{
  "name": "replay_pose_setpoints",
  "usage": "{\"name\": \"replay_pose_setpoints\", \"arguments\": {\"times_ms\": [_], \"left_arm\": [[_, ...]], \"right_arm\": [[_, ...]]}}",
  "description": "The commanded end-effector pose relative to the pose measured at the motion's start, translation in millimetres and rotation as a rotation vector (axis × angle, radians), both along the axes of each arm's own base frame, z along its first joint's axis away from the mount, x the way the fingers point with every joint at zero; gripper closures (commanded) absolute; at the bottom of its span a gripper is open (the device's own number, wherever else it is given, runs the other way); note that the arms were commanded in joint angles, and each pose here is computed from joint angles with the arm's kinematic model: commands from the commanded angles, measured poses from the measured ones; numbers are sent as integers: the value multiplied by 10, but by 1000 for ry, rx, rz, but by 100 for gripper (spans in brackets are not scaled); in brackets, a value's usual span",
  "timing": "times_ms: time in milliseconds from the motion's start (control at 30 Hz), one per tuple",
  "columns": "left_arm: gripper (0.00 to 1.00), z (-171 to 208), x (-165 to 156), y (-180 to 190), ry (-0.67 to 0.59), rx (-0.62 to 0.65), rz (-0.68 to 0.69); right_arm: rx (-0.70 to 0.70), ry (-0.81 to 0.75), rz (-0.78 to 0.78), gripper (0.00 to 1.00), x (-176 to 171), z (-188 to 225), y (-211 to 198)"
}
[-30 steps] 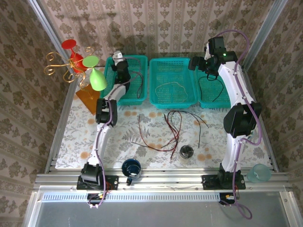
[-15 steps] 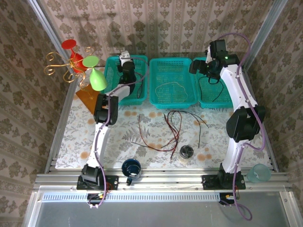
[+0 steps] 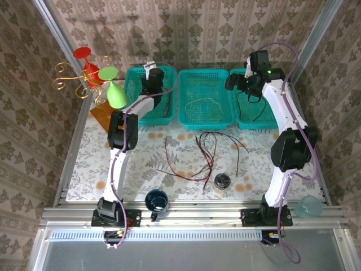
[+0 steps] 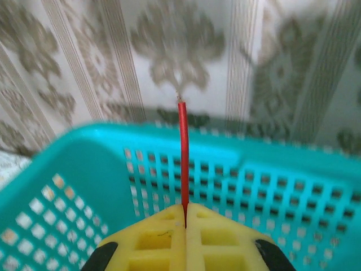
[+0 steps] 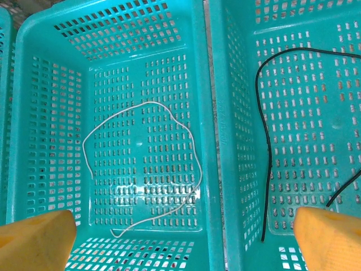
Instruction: Untangle the cables
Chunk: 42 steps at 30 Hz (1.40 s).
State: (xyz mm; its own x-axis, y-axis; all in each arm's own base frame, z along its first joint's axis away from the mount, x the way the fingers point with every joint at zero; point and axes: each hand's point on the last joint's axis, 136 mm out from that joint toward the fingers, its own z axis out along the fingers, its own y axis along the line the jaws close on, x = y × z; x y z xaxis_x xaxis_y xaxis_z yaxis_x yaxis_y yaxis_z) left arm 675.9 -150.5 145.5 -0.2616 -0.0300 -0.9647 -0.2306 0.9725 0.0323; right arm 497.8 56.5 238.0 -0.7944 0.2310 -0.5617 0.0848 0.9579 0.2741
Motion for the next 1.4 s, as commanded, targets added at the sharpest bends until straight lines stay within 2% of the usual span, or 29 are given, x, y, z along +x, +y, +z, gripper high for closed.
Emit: {"name": "replay_pose_setpoints", "arguments": {"times_ms": [0, 200, 433, 500, 700, 833, 967, 1000, 1033, 1100, 1200, 1367], "left_arm": [[100, -209, -148, -3, 139, -59, -13], [100, -475, -235, 56, 300, -155, -14], [100, -783, -279, -57, 408, -212, -77], [100, -869, -297, -51, 451, -234, -59], [100, -896, -294, -132, 462, -254, -81], [100, -1038, -321, -109, 518, -325, -68], [100, -1007, -321, -168, 518, -307, -87], [98, -1025, -325, -172, 525, -309, -89], [91, -1041, -326, -171, 532, -319, -89], [89, -1059, -339, -171, 545, -324, -91], [80, -921, -359, -202, 520, -264, -102], [55, -525, -408, -217, 447, -154, -92]], "right_arm": [[16, -44, 20, 0, -58, 180, 59], [19, -49, 22, 0, -57, 169, 64], [19, -54, 21, 0, -98, 182, 54], [18, -58, 20, 0, -105, 202, 51], [17, -75, 16, 0, -160, 275, 30], [12, -85, 14, 0, -201, 297, 16], [16, -92, 4, 0, -206, 299, -8], [17, -92, 5, 0, -204, 301, -9], [17, -90, 6, 0, -201, 289, -9], [14, -93, 5, 0, -198, 303, -20], [19, -97, 7, 0, -206, 329, -11], [32, -84, 17, 0, -259, 310, 13]]}}
